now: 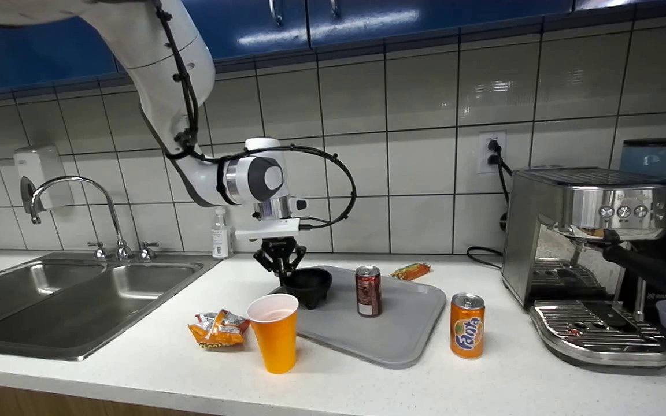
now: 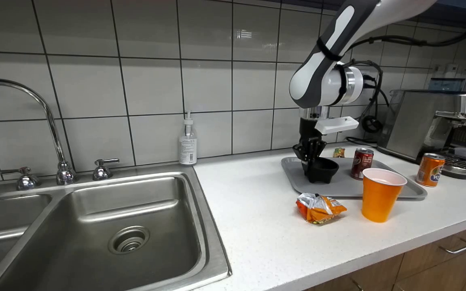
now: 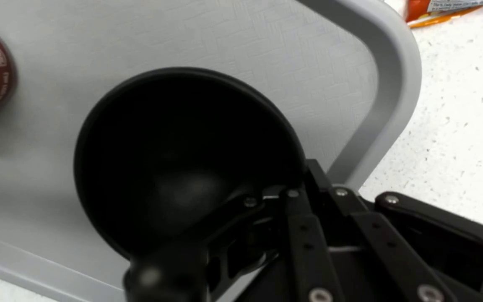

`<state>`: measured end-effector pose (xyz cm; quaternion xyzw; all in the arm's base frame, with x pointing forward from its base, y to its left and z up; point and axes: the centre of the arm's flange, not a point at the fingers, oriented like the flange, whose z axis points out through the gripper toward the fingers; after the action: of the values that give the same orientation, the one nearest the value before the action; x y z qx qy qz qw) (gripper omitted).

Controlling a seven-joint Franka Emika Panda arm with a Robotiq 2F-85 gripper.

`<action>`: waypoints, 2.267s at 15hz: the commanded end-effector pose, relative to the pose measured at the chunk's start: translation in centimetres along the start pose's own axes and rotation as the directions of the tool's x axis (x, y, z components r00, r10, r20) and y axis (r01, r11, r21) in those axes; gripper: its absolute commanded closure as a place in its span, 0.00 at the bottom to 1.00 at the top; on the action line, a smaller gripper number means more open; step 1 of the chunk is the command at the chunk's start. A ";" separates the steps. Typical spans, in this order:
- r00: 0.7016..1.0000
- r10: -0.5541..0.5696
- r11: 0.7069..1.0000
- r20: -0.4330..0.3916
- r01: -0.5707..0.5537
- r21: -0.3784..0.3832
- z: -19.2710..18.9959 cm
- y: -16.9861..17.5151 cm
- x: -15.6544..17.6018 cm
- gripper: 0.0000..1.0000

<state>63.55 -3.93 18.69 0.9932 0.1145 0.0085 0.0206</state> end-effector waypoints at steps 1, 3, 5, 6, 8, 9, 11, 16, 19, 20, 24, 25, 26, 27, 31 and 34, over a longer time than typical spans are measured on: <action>1.000 -0.017 1.000 -0.011 0.017 -0.012 -0.9 -0.5 -0.1 0.98; 1.000 -0.024 1.000 -0.015 0.024 -0.015 -1.2 -1.1 -0.3 0.98; 0.999 -0.034 0.999 -0.023 0.033 -0.017 -1.5 -1.9 -0.4 0.98; 0.999 -0.039 0.999 -0.026 0.039 -0.016 -1.6 -2.4 -0.4 0.98; 0.998 -0.051 0.999 -0.036 0.051 -0.017 -1.9 -3.4 -0.4 0.98; 0.997 -0.058 0.998 -0.041 0.057 -0.017 -2.0 -4.0 -0.4 0.98; 0.996 -0.074 0.997 -0.054 0.073 -0.019 -2.5 -5.3 -0.4 0.98; 0.990 -0.104 0.994 -0.093 0.103 -0.021 -4.0 -8.4 -0.4 0.98; 0.985 -0.132 0.991 -0.107 0.130 -0.028 -4.3 -10.3 -0.6 0.98; 0.984 -0.143 0.990 -0.110 0.140 -0.032 -4.4 -10.9 -0.6 0.98; 0.974 -0.198 0.980 -0.113 0.194 -0.043 -4.0 -14.1 -1.0 0.98; 0.971 -0.214 0.977 -0.110 0.210 -0.044 -3.7 -15.0 -1.1 0.98; 0.967 -0.231 0.973 -0.108 0.227 -0.046 -3.5 -15.8 -1.2 0.98; 0.963 -0.248 0.969 -0.108 0.245 -0.047 -3.3 -16.7 -1.3 0.98; 0.944 -0.314 0.949 -0.105 0.310 -0.047 -2.8 -20.2 -1.7 0.98; 0.930 -0.355 0.935 -0.101 0.352 -0.044 -2.5 -22.4 -2.2 0.98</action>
<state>57.77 15.97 19.67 0.9581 0.2805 0.0525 0.0244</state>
